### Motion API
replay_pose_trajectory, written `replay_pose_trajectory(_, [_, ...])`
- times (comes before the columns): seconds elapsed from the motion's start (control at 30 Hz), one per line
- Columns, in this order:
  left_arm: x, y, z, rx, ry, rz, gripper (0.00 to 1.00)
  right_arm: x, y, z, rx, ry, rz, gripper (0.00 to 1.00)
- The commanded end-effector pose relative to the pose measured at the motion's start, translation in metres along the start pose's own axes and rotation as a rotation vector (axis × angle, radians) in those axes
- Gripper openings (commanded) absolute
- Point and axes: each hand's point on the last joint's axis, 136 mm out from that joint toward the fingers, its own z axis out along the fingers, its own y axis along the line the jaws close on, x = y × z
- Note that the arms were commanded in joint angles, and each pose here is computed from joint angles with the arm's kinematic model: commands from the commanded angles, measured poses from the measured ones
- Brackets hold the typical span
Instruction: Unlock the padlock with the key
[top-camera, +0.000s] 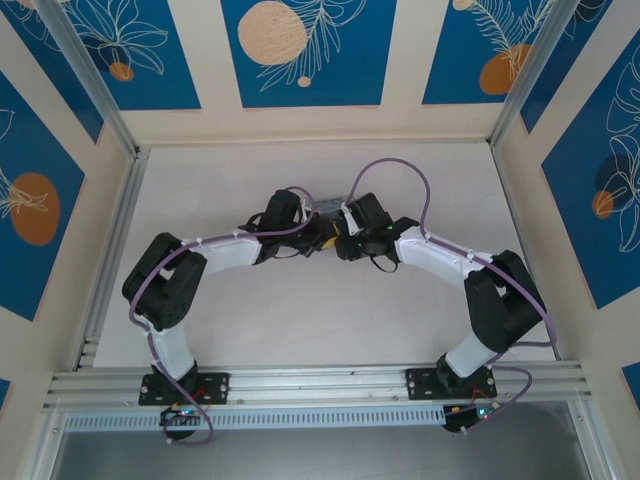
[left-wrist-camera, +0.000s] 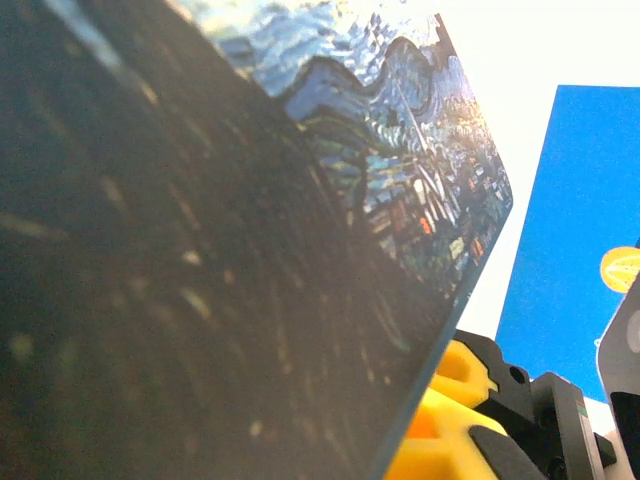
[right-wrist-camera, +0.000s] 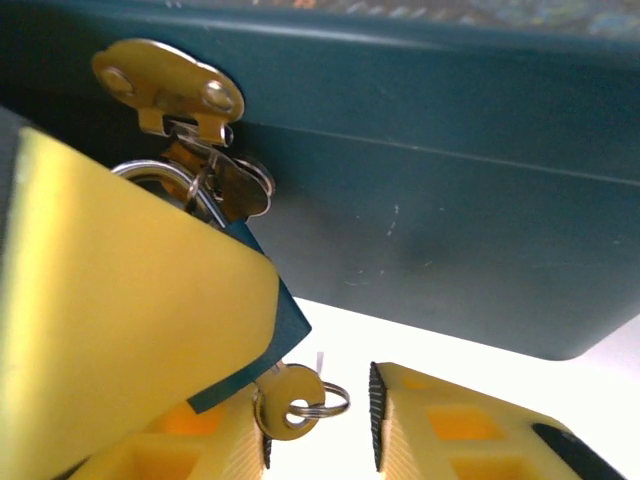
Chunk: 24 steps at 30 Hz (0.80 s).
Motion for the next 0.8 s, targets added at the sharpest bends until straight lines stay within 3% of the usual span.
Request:
replay_pose_trajectory(0.0, [0.007,-0.01,0.001,0.027,0.049,0.026,0.0,-0.026,0.003,-0.005,0.006,-0.071,-0.004,0.26])
replay_pose_trajectory(0.33, [0.007,-0.006,0.002,0.016,0.049,0.023,0.0,-0.023,0.007,-0.007,-0.041,-0.055,0.031,0.12])
replay_pose_trajectory(0.57, [0.007,-0.003,0.002,0.005,0.046,0.025,0.0,-0.023,0.019,-0.022,-0.268,-0.049,0.136,0.06])
replay_pose_trajectory(0.6, [0.006,-0.003,0.002,0.006,0.046,0.026,0.0,-0.024,0.022,-0.026,-0.299,-0.052,0.14,0.08])
replay_pose_trajectory(0.7, [0.005,-0.001,0.002,0.0,0.041,0.027,0.0,-0.022,0.024,-0.032,-0.327,-0.046,0.146,0.37])
replay_pose_trajectory(0.77, [0.004,0.002,0.003,-0.012,0.038,0.032,0.0,-0.019,0.021,-0.038,-0.316,-0.042,0.144,0.49])
